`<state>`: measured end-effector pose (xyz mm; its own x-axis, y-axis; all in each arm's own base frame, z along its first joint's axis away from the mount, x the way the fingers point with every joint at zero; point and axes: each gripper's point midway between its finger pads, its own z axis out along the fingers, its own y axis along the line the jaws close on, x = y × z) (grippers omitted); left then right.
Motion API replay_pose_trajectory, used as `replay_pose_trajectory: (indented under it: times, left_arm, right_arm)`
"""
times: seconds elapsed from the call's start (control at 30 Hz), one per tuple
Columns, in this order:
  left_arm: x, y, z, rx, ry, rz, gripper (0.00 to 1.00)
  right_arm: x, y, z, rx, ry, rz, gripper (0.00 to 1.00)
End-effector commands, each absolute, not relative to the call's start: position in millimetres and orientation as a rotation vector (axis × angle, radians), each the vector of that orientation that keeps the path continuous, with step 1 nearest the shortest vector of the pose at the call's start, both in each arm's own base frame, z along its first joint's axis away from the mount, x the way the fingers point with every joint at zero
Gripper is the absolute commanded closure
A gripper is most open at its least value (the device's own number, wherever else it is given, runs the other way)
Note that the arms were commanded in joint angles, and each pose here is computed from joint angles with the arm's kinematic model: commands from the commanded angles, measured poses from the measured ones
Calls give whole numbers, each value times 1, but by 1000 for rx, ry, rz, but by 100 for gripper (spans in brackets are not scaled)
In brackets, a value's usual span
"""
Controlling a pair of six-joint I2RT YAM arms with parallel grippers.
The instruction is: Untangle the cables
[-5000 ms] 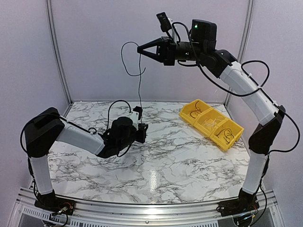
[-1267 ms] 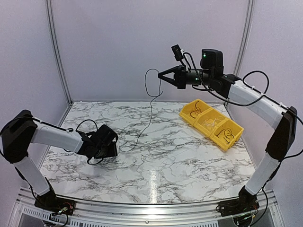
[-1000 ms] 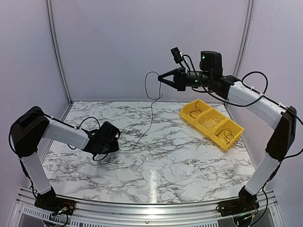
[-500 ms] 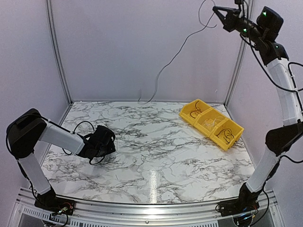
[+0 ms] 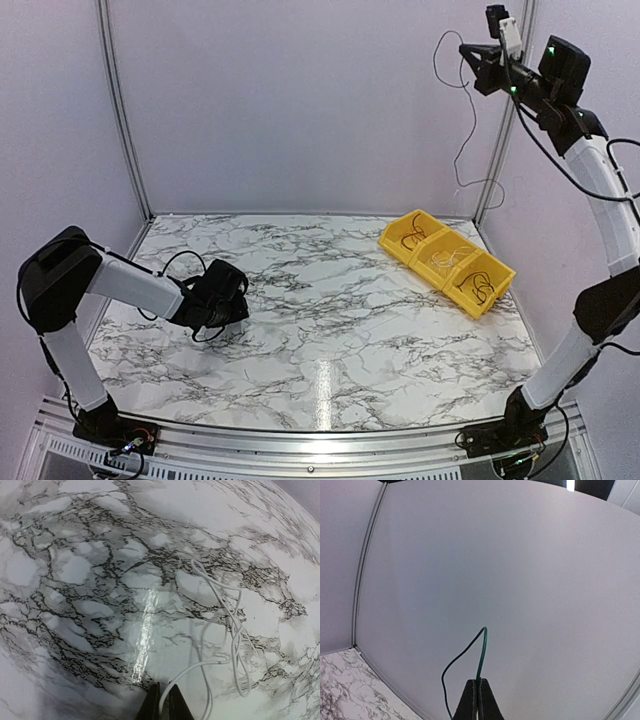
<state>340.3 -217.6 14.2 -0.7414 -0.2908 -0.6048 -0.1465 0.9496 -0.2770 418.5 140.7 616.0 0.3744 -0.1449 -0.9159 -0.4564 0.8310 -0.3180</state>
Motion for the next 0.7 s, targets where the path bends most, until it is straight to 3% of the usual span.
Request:
replay_pose_trajectory:
  times: [0.0, 0.27, 0.47, 0.67]
  left_arm:
    - [297, -204, -33, -184, 2680, -143, 83]
    - [298, -217, -42, -158, 2723, -177, 80]
    - [297, -220, -50, -141, 2746, -175, 92]
    - [298, -223, -55, -138, 2759, -174, 98]
  right_arm:
    - [411, 109, 610, -545, 1202, 49, 100]
    - [406, 70, 595, -458, 1260, -30, 100]
    - [392, 65, 606, -452, 1243, -63, 100]
    - [387, 43, 617, -383, 1247, -189, 100]
